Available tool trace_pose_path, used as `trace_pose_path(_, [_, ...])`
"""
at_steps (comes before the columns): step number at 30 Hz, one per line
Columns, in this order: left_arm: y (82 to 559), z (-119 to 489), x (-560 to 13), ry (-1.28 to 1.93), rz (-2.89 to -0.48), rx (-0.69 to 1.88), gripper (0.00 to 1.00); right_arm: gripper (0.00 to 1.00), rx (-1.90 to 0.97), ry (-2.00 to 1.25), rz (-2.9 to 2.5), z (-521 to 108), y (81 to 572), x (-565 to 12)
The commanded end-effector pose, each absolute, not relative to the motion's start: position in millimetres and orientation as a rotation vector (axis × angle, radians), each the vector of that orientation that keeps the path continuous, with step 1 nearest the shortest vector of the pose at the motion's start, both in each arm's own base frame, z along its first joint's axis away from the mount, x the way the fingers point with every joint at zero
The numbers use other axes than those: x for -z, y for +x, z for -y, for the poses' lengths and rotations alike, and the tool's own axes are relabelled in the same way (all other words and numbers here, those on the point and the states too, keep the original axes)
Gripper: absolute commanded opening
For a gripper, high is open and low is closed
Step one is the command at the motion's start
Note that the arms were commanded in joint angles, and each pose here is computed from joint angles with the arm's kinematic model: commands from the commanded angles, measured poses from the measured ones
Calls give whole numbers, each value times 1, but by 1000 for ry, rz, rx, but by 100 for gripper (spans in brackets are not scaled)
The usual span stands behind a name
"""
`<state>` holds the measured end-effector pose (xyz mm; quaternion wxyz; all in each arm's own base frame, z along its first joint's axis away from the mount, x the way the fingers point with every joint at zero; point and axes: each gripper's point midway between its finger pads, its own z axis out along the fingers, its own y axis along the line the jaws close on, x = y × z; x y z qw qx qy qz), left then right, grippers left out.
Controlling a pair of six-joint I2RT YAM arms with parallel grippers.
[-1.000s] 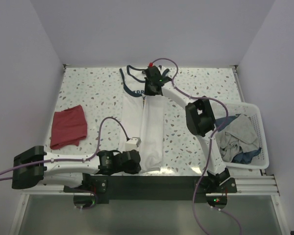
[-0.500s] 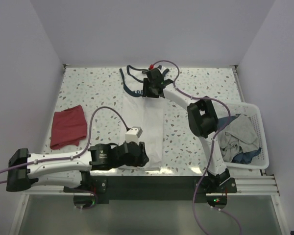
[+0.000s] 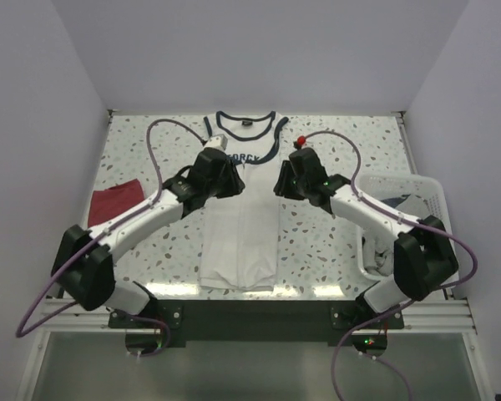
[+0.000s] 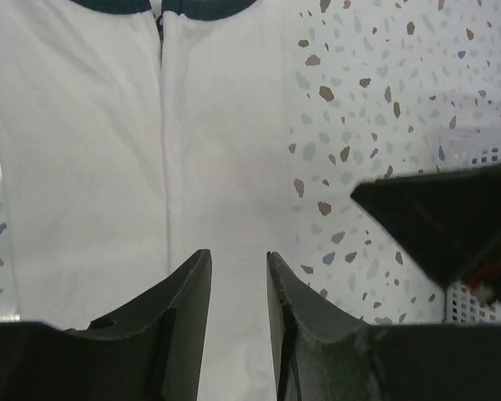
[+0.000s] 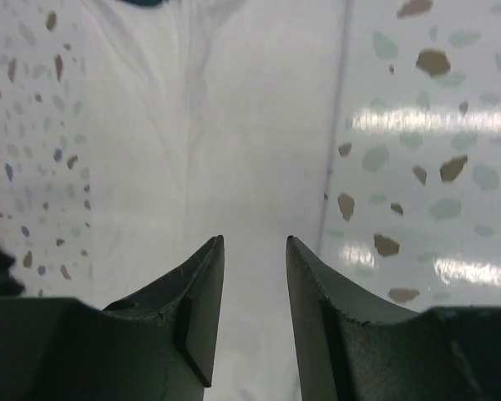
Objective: Fold and stack the tank tops
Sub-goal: Fold the tank top
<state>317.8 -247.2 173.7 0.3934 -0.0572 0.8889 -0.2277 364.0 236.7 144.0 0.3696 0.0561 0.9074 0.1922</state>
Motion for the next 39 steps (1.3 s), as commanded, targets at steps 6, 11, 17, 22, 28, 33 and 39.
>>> trace_pose_path(6, [411, 300, -140, 131, -2301, 709, 34, 39, -567, 21, -2422, -260, 253, -101])
trace_pose_path(11, [440, 307, -94, 152, -2374, 663, 33, 38, -582, -29, -2475, -268, 213, -80])
trace_pose_path(17, [455, 297, -55, 138, -2432, 589, 31, 38, -577, -94, -2530, -277, 172, -60])
trace_pose_path(22, [469, 287, -35, 105, -2472, 544, 30, 37, -564, -141, -2570, -279, 140, -47])
trace_pose_path(28, [480, 277, -15, 41, -2510, 491, 29, 37, -568, -164, -2612, -274, 109, -36])
trace_pose_path(33, [487, 273, -9, 17, -2518, 479, 29, 37, -615, -184, -2656, -274, 84, -28])
trace_pose_path(39, [495, 276, -12, 7, -2504, 499, 29, 38, -585, -182, -2651, -273, 85, -30])
